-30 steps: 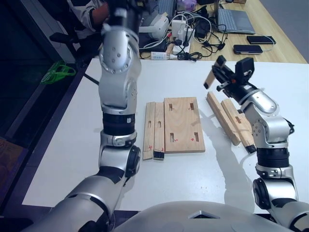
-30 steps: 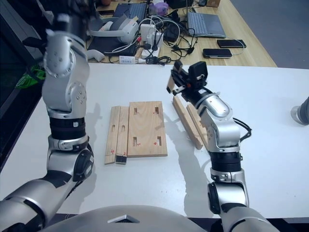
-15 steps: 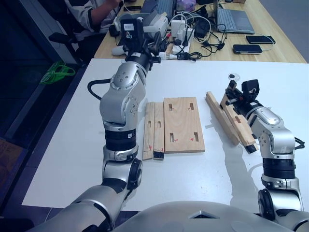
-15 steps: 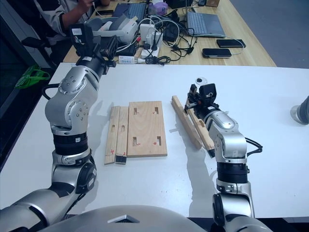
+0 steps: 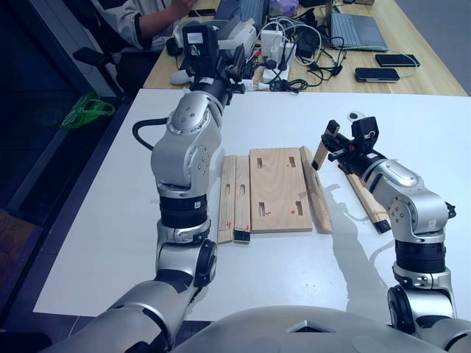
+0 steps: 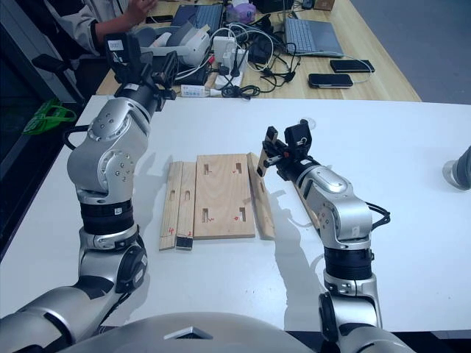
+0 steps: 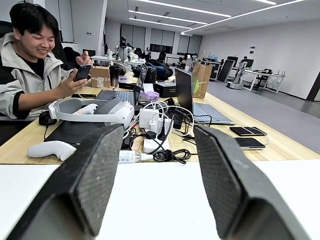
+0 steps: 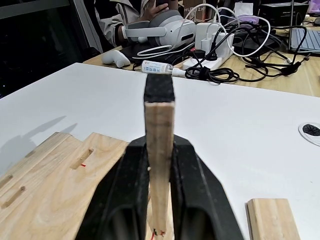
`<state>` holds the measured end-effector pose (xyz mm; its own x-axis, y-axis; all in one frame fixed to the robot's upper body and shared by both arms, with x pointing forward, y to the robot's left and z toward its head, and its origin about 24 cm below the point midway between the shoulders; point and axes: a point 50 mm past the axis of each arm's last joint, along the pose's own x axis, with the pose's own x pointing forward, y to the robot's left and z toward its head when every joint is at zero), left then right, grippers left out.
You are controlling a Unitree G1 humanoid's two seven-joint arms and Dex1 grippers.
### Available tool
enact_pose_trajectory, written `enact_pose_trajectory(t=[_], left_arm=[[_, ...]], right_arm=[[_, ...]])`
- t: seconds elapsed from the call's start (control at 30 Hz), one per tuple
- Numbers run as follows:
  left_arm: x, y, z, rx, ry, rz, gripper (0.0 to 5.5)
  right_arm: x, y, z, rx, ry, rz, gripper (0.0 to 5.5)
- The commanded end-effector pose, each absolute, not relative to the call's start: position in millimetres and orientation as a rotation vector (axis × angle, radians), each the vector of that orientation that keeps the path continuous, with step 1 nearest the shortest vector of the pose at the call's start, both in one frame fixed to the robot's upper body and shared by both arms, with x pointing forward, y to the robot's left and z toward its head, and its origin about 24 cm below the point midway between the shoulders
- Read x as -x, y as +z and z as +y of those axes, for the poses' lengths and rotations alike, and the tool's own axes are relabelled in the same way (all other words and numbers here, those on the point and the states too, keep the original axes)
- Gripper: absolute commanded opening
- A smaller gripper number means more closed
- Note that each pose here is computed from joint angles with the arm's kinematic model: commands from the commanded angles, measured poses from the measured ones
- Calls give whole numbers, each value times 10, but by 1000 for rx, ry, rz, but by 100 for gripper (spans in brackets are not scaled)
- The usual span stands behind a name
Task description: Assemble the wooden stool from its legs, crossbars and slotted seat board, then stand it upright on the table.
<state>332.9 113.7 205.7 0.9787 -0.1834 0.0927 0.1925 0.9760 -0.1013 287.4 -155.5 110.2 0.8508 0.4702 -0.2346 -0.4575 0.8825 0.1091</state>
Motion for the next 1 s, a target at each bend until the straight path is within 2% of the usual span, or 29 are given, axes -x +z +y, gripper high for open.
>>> enact_pose_trajectory(t=[0.03, 0.27, 0.57, 0.77, 1.0], left_arm=[[-3349, 2102, 1145, 98, -193, -88, 257], [-3352, 2107, 1157, 93, -189, -92, 257], [-3346, 2112, 1168, 90, -186, -89, 257], [-3349, 2122, 1187, 83, -187, -86, 257], [-3365, 2136, 1207, 78, -182, -88, 257]], right_arm=[[-2880, 1125, -1544, -57, 501, 268, 38], [-2865, 1070, -1579, -87, 481, 310, 38], [-2771, 1208, -1620, -316, 475, 399, 38], [-2685, 1044, -1612, -225, 427, 519, 38], [-2697, 928, -1694, -78, 414, 571, 38]])
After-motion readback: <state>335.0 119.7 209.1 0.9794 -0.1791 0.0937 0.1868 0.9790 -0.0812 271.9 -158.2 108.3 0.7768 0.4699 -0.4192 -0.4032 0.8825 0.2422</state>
